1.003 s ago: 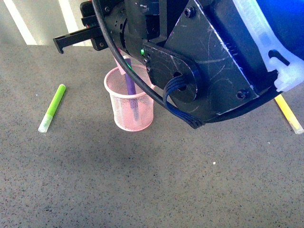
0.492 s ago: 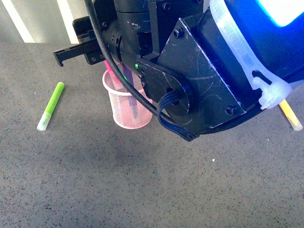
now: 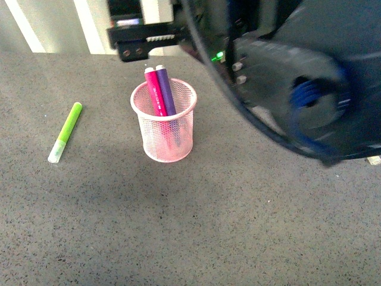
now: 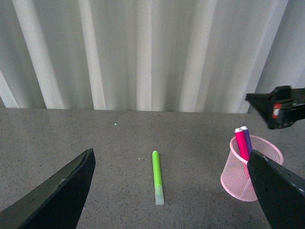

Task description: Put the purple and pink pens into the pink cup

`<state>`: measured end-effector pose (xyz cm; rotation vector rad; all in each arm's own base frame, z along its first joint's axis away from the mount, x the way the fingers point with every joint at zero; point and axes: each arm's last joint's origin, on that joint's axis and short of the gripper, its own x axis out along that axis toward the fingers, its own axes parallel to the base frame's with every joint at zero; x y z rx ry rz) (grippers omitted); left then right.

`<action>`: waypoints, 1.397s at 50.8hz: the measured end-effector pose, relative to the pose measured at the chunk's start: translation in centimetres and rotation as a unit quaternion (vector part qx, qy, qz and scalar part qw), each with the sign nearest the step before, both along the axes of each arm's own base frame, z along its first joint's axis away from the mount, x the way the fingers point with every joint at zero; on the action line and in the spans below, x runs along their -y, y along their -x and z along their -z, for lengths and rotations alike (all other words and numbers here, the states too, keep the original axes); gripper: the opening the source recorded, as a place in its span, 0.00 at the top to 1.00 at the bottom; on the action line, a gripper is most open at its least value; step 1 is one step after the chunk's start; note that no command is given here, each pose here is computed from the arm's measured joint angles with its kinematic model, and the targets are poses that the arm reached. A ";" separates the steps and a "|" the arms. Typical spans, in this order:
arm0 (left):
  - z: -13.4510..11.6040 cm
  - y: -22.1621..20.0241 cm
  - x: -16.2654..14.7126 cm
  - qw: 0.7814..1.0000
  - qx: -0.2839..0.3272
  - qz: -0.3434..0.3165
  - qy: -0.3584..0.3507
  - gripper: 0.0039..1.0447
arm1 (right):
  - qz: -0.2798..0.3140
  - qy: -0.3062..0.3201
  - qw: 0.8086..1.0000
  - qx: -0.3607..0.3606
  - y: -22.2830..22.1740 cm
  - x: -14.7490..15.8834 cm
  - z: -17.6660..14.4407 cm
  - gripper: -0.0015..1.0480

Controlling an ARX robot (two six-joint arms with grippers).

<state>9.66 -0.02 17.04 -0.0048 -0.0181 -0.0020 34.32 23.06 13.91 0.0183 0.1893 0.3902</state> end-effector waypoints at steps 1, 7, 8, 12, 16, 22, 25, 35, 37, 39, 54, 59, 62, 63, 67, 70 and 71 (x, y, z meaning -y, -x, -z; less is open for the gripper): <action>0.0 0.0 0.0 1.000 0.000 0.000 0.000 0.06 | 0.014 -0.005 1.000 -0.009 0.4 0.9 -0.5 0.07; 0.0 0.0 0.0 1.000 0.000 0.000 0.000 0.06 | 0.097 -0.005 0.993 -0.067 2.9 6.6 -2.2 0.07; 0.0 0.0 0.0 1.000 0.000 0.000 0.000 0.06 | 0.107 -0.008 0.991 -0.078 3.5 7.6 -2.4 0.07; 0.0 0.0 0.0 1.000 0.000 0.000 0.000 0.06 | 0.139 -0.006 0.985 -0.099 5.5 10.3 -2.9 0.07; 0.0 0.0 0.0 1.000 0.000 0.000 0.000 0.06 | 0.173 -0.006 0.980 -0.096 7.8 12.6 -3.9 0.07; 0.0 0.0 0.0 1.000 0.000 0.001 0.000 0.06 | 0.173 -0.026 0.982 -0.068 8.7 13.1 -5.7 0.07; 0.0 0.0 0.0 1.000 0.000 0.001 0.000 0.06 | 0.169 -0.027 0.983 -0.068 8.7 13.0 -5.7 0.07; 0.0 0.0 0.0 1.000 0.000 -0.002 0.000 0.06 | 0.173 -0.002 0.983 0.054 10.5 14.8 -4.1 0.30; 0.0 0.0 0.0 1.000 0.000 -0.001 0.000 0.06 | 0.176 0.002 0.982 0.073 11.2 15.6 -4.2 0.37; 0.0 0.0 0.0 1.000 0.000 -0.001 0.000 0.06 | 0.181 0.005 0.980 0.085 12.0 16.6 -4.4 0.46; 0.0 0.0 0.0 1.000 0.000 0.000 0.000 0.06 | 0.186 0.013 0.979 0.087 15.9 19.9 -3.4 0.97; 0.0 0.0 0.0 1.000 0.000 0.000 0.000 0.06 | 0.191 0.011 0.977 0.091 16.8 20.6 -3.0 0.97; 0.0 0.0 0.0 1.000 0.000 0.000 0.000 0.06 | 0.193 0.012 0.977 0.091 17.3 21.0 -2.5 0.97; 0.0 0.0 0.0 1.000 0.000 0.000 0.000 0.06 | 0.192 0.013 0.977 0.088 17.5 21.0 -2.4 0.97; 0.0 0.0 0.0 1.000 0.000 0.000 0.000 0.06 | 0.189 0.014 0.978 0.083 18.0 21.3 -2.1 0.97; 0.0 0.0 0.0 1.000 0.000 0.000 0.000 0.06 | 0.188 0.013 0.978 0.085 18.4 21.5 -2.2 0.97; 0.0 0.0 0.0 1.000 0.000 0.000 0.000 0.06 | 0.190 0.013 0.978 0.086 18.6 21.6 -2.2 0.97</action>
